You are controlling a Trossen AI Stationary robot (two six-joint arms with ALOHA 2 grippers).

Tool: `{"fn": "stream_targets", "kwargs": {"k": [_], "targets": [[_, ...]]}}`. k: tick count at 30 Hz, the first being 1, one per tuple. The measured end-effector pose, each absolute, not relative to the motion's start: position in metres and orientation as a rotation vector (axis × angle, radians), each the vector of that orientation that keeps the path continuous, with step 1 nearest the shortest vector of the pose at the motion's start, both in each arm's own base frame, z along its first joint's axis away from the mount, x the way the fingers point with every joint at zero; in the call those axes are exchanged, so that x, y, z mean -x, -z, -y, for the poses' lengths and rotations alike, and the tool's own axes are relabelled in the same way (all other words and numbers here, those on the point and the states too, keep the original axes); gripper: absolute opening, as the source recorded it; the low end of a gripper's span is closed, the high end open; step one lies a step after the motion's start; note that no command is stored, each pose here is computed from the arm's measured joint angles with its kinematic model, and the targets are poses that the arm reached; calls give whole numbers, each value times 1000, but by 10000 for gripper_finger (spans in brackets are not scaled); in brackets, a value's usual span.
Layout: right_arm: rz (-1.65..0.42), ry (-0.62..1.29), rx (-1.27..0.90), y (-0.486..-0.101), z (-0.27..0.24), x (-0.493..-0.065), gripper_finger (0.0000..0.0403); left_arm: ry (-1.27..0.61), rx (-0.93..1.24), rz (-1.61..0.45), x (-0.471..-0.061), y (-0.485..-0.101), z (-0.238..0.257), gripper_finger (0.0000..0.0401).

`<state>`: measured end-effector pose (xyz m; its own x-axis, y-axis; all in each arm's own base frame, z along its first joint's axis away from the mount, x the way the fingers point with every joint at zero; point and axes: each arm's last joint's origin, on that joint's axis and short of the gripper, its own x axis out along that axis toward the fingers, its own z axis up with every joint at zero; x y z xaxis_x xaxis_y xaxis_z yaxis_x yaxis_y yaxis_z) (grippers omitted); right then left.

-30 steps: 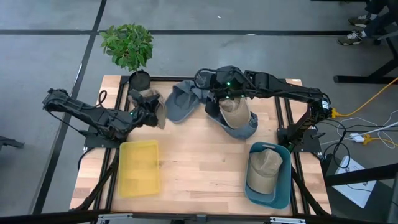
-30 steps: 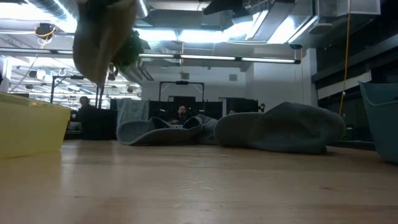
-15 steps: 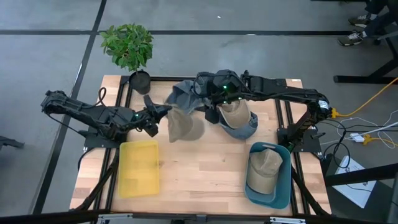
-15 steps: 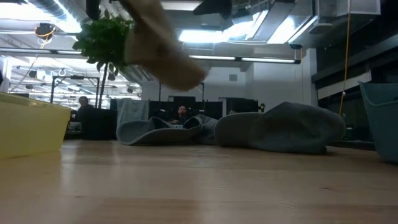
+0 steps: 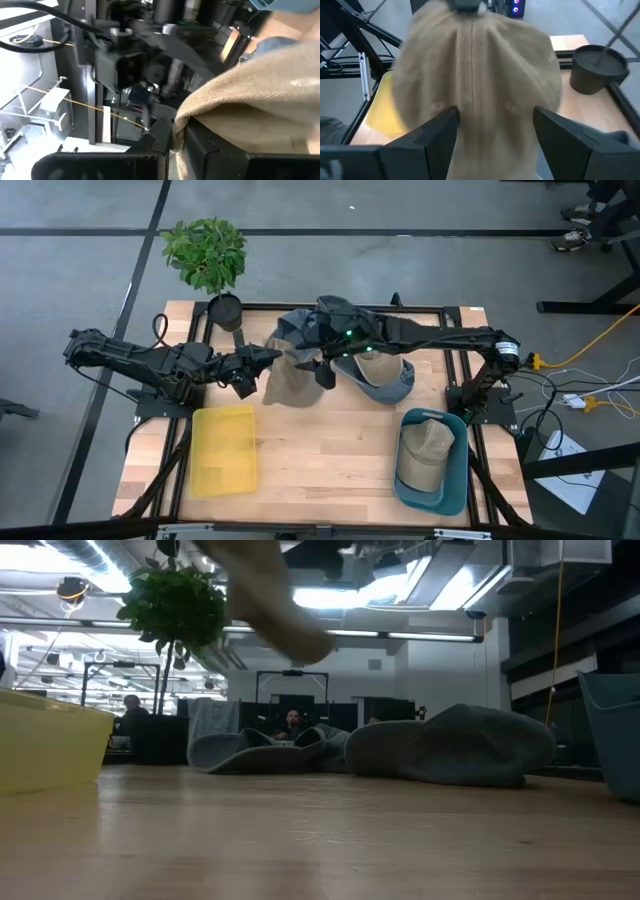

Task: Pick & Place hat
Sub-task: Put the left brown cap into the blue bin

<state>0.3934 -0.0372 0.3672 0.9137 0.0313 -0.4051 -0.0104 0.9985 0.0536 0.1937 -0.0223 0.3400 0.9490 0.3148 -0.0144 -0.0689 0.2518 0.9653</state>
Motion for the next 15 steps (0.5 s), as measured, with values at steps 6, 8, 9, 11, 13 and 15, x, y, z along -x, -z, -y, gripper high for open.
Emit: {"fn": "stream_targets", "kwargs": {"k": [6, 8, 9, 11, 13, 15], "targets": [[-406, -23, -74, -350, 37, -412, 257, -260, -1290, -211, -194, -340, 23, 23], [-423, -24, -89, -344, 37, -416, 257, -268, -1289, -216, -194, -340, 22, 23], [-428, -24, -97, -342, 38, -416, 257, -270, -1289, -217, -194, -340, 22, 23], [-430, -43, -106, -341, 37, -417, 257, -273, -1289, -221, -194, -340, 22, 24], [-414, -75, -114, -343, 36, -418, 257, -277, -1288, -223, -194, -340, 22, 24], [-393, -104, -132, -345, 35, -419, 257, -281, -1289, -234, -194, -340, 22, 23]]}}
